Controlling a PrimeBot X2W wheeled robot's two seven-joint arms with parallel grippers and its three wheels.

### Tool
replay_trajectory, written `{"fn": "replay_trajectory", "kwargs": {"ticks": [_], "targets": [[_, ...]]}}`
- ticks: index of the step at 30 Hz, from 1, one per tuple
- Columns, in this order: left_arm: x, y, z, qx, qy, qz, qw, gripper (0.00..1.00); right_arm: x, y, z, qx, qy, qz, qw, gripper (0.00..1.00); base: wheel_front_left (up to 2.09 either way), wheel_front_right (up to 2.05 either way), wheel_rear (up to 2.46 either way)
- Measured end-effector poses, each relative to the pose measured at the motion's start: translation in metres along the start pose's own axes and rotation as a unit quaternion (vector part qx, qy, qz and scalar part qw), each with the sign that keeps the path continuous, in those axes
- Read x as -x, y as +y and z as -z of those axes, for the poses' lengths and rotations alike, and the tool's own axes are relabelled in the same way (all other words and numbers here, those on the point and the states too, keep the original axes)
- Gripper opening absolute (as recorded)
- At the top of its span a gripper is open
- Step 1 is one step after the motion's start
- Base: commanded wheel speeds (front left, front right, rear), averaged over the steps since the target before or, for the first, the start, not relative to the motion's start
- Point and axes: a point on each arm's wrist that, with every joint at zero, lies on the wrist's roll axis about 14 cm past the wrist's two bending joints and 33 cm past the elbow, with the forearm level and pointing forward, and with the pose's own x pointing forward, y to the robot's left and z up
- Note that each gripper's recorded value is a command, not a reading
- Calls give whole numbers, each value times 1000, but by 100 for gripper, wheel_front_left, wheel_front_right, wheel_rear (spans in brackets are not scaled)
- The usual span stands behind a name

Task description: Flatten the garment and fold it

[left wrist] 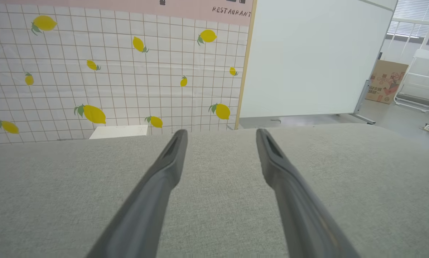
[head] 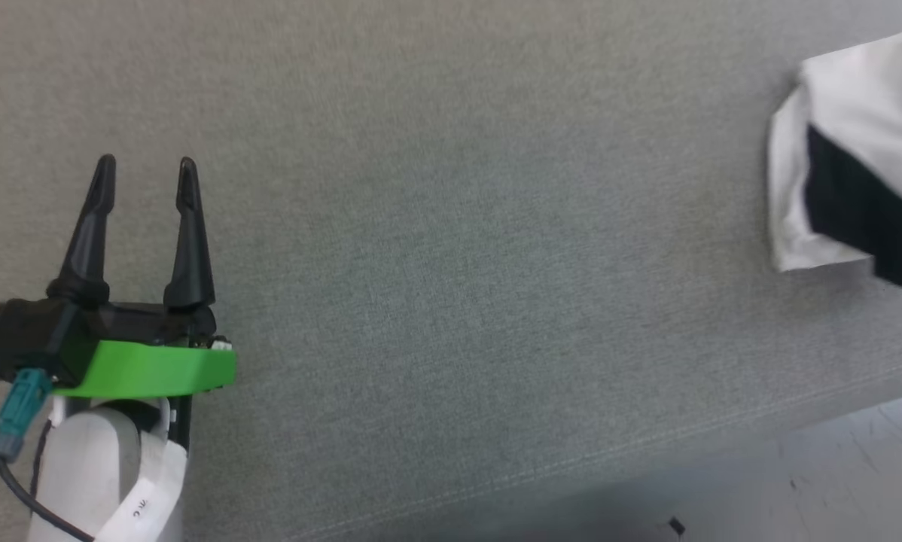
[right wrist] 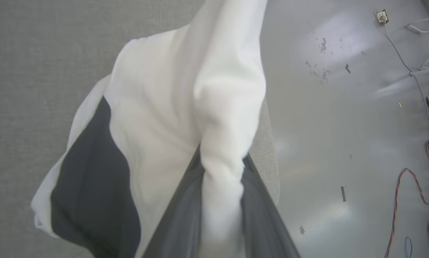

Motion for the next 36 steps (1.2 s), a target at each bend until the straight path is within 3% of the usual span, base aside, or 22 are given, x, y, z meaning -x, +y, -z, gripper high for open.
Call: {"fn": "replay_trajectory", "kwargs": {"ticks": [9, 10, 11, 19, 22, 26, 30, 33, 36], "targets": [[6, 32, 62, -1, 62, -26, 998, 100, -58, -20, 6, 28, 46, 63, 997, 0, 0, 0, 0], [13, 44, 78, -5, 81, -38, 996, 100, -75, -24, 7, 38, 54, 81, 995, 87, 0, 0, 0], [16, 48, 81, -7, 86, -43, 995, 100, -80, -24, 7, 43, 56, 87, 994, 100, 0, 0, 0], [34, 68, 85, -22, 106, -72, 992, 100, -93, -29, -27, 34, 4, 110, 993, 100, 0, 0, 0], [38, 68, 77, -19, 99, -78, 992, 100, -81, -35, -58, 20, -57, 110, 992, 100, 0, 0, 0], [45, 70, 62, -14, 90, -95, 991, 100, -54, -13, -121, -8, -177, 67, 982, 100, 0, 0, 0], [55, 72, 40, -9, 74, -119, 990, 100, -10, 25, -171, -58, -292, -13, 955, 100, 0, 0, 0], [63, 77, 20, -12, 59, -141, 988, 100, 36, 52, -204, -90, -376, -71, 919, 100, 0, 0, 0], [73, 83, -4, -18, 38, -168, 985, 100, 87, 81, -226, -130, -452, -133, 873, 100, 0, 0, 0]]}}
